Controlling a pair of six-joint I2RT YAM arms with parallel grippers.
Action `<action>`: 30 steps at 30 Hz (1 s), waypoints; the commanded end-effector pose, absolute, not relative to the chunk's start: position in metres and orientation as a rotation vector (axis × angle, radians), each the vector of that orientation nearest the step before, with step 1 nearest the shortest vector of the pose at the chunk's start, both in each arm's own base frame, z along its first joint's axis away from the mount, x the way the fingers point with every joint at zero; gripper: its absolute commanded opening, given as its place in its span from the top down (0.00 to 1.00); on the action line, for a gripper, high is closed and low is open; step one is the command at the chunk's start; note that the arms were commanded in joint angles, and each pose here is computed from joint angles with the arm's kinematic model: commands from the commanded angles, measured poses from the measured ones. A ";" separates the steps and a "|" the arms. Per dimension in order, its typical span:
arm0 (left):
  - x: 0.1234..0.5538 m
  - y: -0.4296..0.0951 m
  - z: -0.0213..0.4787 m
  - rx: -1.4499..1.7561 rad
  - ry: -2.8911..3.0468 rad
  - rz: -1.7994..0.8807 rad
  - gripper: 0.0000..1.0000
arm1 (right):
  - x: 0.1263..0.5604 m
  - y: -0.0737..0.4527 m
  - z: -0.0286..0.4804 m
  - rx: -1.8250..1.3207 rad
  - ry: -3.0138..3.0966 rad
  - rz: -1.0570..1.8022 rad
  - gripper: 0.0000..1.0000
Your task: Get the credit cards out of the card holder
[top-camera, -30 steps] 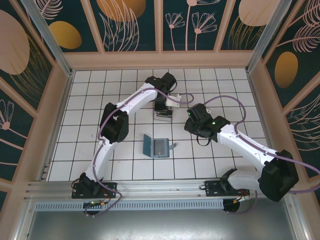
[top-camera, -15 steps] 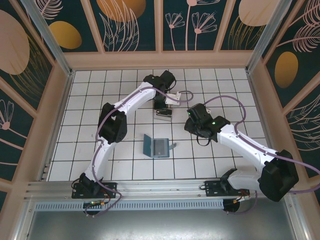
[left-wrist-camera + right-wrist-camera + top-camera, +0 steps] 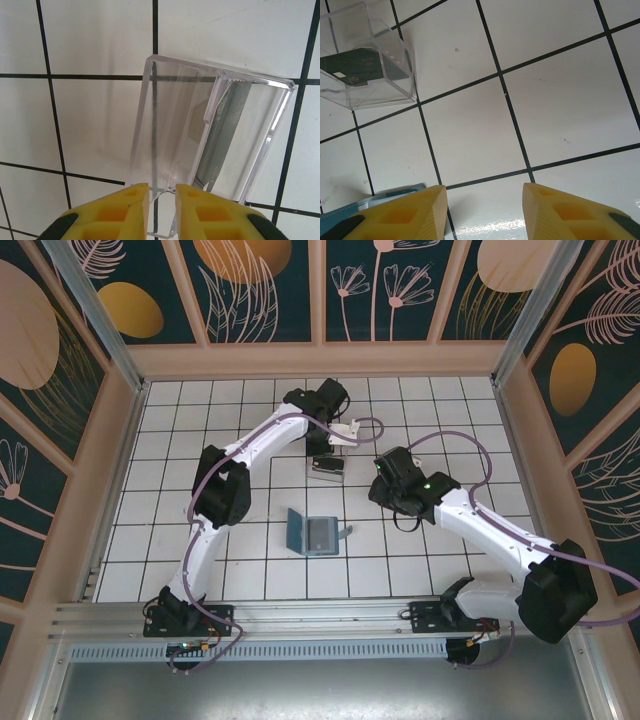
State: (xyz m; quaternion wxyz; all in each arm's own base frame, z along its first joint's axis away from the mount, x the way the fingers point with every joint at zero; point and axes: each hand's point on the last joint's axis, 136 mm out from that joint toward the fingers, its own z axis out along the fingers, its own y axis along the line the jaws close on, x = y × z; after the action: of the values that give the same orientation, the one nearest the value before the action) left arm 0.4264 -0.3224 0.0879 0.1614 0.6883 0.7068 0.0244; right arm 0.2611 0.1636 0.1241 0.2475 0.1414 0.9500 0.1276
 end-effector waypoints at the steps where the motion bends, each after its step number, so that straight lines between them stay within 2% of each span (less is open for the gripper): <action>1: 0.416 -0.316 0.068 1.992 2.091 0.019 0.77 | 0.265 0.164 0.126 0.378 2.584 0.352 0.56; 17: 0.400 -0.310 0.054 2.023 2.160 -0.033 0.74 | 0.266 0.166 0.128 0.374 2.580 0.364 0.56; 30: 0.386 -0.315 0.099 1.932 2.121 -0.139 0.71 | 0.270 0.181 0.132 0.328 2.587 0.439 0.56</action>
State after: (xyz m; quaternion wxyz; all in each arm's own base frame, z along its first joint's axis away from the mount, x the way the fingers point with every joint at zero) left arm 0.3953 -0.3160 0.0682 0.1123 0.6792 0.7249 -0.0249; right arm 0.2611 0.1711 0.1237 0.2410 0.1285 0.9514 0.1421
